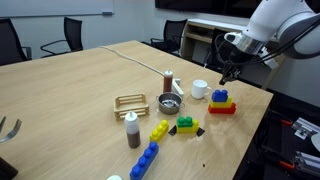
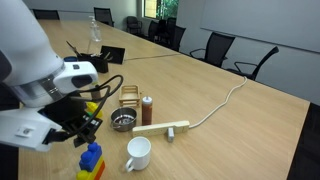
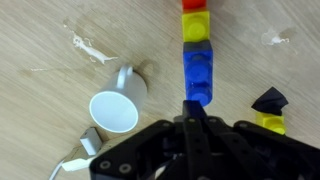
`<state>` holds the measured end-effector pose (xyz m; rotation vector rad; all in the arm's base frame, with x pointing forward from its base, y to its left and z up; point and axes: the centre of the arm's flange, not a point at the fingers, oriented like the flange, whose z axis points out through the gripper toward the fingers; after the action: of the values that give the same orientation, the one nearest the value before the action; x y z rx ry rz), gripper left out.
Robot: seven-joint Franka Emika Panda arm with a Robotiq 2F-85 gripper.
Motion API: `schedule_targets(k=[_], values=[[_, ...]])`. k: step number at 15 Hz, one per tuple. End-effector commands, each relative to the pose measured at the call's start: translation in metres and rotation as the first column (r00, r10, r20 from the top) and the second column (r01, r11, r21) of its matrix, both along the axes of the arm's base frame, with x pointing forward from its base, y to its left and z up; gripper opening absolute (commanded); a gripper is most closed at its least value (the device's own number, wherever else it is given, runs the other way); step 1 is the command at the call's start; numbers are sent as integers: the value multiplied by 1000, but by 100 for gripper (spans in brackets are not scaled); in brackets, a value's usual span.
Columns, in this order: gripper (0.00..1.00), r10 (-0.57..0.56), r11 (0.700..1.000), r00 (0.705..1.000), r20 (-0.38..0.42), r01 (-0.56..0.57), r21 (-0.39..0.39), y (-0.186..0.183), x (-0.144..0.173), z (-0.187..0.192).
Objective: Put the blue-yellow building block on top of the orange building block
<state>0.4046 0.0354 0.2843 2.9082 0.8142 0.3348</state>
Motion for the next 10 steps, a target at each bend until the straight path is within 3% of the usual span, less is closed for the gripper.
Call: schedule_targets(k=[1,6,10], values=[[0,-58,998,997,-52,56,-28,-3,-19,13],[0,-77,997,988,-132,73,-41,-1,-36,17],[0,-73,997,988,-133,68,-43,-2,-36,6]])
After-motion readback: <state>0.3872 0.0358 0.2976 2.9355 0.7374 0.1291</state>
